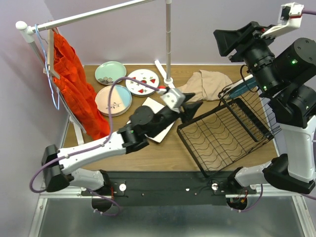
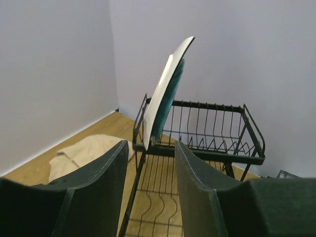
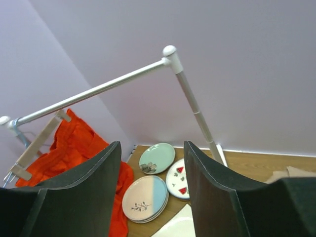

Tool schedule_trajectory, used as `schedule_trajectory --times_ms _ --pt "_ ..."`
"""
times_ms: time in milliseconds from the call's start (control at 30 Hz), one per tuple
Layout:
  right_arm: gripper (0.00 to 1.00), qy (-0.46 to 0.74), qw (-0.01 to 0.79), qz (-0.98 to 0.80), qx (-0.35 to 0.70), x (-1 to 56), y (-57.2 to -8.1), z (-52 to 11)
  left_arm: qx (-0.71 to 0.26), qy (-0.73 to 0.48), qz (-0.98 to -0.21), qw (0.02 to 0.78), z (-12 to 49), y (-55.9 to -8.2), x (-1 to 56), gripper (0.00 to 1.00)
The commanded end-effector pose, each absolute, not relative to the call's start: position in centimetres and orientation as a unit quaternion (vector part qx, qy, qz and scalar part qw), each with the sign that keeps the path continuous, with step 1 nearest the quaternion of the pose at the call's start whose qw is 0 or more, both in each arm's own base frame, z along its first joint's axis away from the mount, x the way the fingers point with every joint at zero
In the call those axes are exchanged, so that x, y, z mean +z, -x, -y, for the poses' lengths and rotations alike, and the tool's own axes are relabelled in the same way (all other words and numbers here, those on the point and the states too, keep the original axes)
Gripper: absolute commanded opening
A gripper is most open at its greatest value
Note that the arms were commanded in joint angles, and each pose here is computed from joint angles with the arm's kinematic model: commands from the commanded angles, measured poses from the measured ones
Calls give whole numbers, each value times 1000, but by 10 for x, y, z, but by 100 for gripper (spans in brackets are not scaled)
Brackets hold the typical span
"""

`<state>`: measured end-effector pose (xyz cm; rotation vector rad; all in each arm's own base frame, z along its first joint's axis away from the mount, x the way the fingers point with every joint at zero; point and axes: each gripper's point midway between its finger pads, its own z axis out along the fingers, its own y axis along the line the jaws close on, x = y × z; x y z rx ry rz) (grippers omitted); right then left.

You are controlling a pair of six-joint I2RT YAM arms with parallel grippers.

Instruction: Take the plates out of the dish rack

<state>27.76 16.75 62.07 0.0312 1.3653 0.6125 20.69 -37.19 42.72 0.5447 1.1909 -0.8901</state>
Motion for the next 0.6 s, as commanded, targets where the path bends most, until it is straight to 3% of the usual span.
schedule_trajectory --times_ms 0,567 --pt "63 68 727 -599 328 623 -263 -196 -371 -276 -490 739 418 -207 451 50" --pt "63 14 775 -521 357 643 -177 -115 -312 -346 -408 785 520 -217 437 48"
